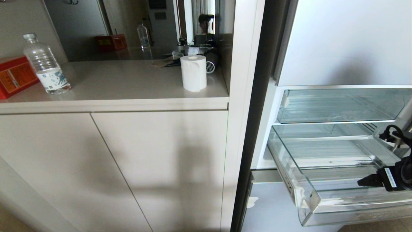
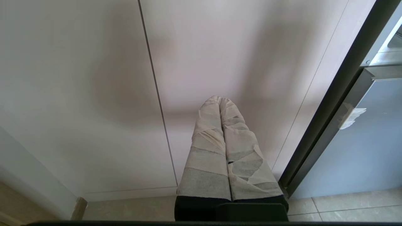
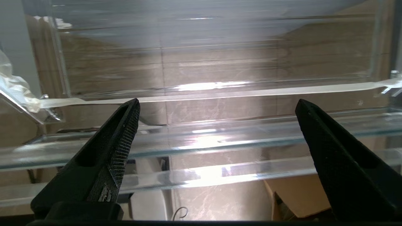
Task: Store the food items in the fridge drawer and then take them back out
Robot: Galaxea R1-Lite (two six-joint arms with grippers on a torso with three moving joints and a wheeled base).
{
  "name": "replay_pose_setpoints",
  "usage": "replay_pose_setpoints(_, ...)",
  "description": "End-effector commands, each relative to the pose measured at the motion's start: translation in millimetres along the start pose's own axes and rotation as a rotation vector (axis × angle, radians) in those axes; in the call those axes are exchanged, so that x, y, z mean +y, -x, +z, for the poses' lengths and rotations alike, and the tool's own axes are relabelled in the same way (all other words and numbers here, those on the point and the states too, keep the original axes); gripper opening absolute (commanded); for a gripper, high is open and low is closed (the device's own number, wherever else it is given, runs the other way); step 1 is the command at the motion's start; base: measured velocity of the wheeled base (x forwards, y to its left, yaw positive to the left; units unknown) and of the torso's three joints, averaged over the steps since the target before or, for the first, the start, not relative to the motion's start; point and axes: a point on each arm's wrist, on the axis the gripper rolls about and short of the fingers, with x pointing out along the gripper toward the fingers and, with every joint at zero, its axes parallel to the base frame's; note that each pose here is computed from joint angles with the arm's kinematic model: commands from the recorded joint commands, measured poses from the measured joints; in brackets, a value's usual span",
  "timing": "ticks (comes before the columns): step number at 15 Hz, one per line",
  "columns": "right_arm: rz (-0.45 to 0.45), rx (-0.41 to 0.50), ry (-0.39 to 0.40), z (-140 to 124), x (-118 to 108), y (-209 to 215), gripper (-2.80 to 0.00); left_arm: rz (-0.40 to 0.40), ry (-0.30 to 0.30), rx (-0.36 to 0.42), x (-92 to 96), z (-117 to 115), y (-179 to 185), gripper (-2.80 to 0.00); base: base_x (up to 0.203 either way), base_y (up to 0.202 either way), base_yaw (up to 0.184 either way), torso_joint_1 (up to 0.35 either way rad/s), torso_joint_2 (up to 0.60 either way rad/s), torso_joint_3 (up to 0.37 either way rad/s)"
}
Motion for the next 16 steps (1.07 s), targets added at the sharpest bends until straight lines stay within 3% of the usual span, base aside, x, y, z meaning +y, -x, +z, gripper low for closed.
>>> replay_pose_setpoints(1, -0.008, 0.012, -0.005, -12, -2, 7, 0.0, 0.0, 0.0, 0.002, 0.0, 0, 0, -2.8, 0.0, 0.0, 0.0, 0.0, 0.0, 0.0)
replay_pose_setpoints(7, 0.026, -0.015, -0.021, -22, -1, 14, 0.0, 0.0, 0.0, 0.002, 0.0, 0, 0, -2.8, 0.0, 0.0, 0.0, 0.0, 0.0, 0.0)
replay_pose_setpoints(12, 0.086, -0.227, -0.1, -1, 5, 12, 0.0, 0.0, 0.0, 0.002, 0.0, 0, 0, -2.8, 0.0, 0.0, 0.0, 0.0, 0.0, 0.0)
replay_pose_setpoints(16, 0.086, -0.432, -0.157, -8, 9, 19, 0.0, 0.0, 0.0, 0.002, 0.0, 0, 0, -2.8, 0.0, 0.0, 0.0, 0.0, 0.0, 0.0)
